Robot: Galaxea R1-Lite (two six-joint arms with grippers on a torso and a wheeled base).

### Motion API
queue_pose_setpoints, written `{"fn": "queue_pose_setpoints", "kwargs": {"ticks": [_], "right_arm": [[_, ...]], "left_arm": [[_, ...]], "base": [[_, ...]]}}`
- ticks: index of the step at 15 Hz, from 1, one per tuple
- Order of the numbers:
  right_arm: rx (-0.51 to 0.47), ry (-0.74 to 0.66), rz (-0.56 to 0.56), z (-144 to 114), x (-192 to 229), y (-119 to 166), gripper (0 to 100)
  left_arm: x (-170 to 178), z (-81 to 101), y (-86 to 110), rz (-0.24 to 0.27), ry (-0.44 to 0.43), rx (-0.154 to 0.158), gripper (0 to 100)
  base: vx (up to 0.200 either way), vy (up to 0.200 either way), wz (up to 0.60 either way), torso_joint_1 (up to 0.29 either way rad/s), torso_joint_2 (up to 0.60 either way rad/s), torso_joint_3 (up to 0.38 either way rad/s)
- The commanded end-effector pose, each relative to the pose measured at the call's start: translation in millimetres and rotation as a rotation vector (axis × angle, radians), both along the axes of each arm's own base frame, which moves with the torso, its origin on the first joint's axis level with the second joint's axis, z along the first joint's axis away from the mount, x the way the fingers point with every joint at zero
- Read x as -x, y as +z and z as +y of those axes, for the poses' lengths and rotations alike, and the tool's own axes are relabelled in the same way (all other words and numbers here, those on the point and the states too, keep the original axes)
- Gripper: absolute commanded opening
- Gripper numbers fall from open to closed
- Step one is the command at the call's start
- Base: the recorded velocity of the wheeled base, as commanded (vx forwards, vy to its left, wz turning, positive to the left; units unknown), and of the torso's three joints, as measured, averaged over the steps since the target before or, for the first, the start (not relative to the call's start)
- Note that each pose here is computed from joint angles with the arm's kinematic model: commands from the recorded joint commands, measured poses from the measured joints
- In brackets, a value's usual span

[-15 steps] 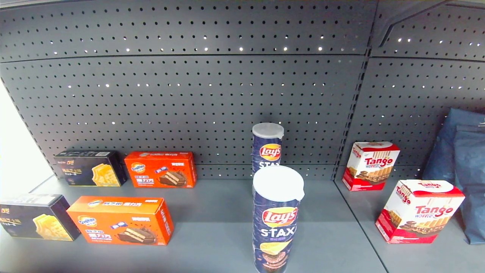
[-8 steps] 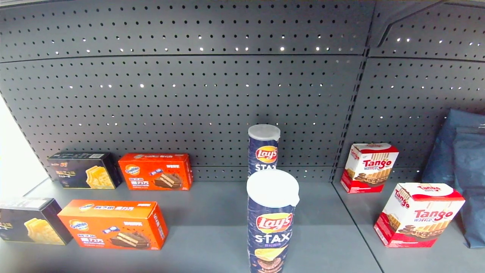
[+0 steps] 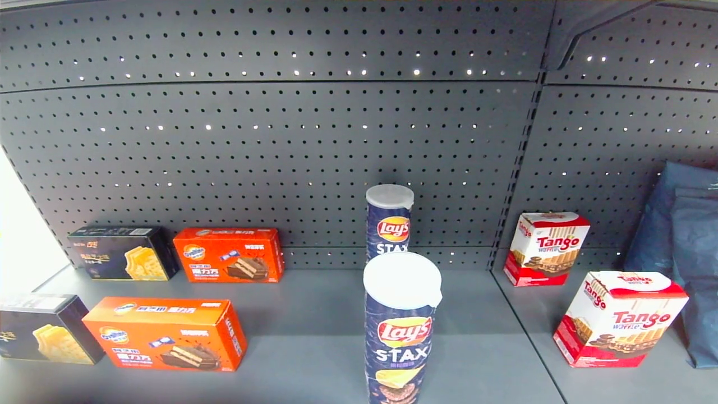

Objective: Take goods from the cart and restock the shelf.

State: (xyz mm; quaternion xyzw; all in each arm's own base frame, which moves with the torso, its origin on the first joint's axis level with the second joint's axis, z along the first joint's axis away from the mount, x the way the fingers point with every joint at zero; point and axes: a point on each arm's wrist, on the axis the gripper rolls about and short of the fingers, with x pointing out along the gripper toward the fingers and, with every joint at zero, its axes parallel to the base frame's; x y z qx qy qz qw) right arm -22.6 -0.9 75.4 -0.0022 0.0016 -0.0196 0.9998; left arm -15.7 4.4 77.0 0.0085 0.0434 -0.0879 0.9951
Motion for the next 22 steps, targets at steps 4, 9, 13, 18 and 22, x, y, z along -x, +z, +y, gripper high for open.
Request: {"fn": "queue_pose_setpoints", "kwargs": {"ticks": [4,9,13,18,22], "right_arm": [[0.000,0.001,0.001,0.0,-0.1,-0.1,100],[0.000,-0.019,0.041,0.4,-2.8,0.4,100],[-0.001,-0.004,0.012,0.2,-1.0,0.4,100],[-0.004,-0.001,0.000,0.0,0.2,-0.3,100],[-0.004,-0.001,0.000,0.0,0.2,-0.3,100]], "left_arm": [[-0.2,-0.1,0.1,0.002,0.006,-0.001,100],[3.3,-3.0,-0.5,-0.037,0.190,0.006,100],[7.2,-3.6,-1.7,-0.086,0.213,0.014,100],[7.1,-4.0,-1.7,-0.087,0.194,-0.001,100],[7.1,-4.7,-1.7,-0.087,0.161,-0.001,100]], "base": [[0.000,0.000,0.00,0.000,0.00,0.000],[0.000,0.000,0.00,0.000,0.00,0.000],[0.000,0.000,0.00,0.000,0.00,0.000],[0.000,0.000,0.00,0.000,0.00,0.000],[0.000,0.000,0.00,0.000,0.00,0.000]]}}
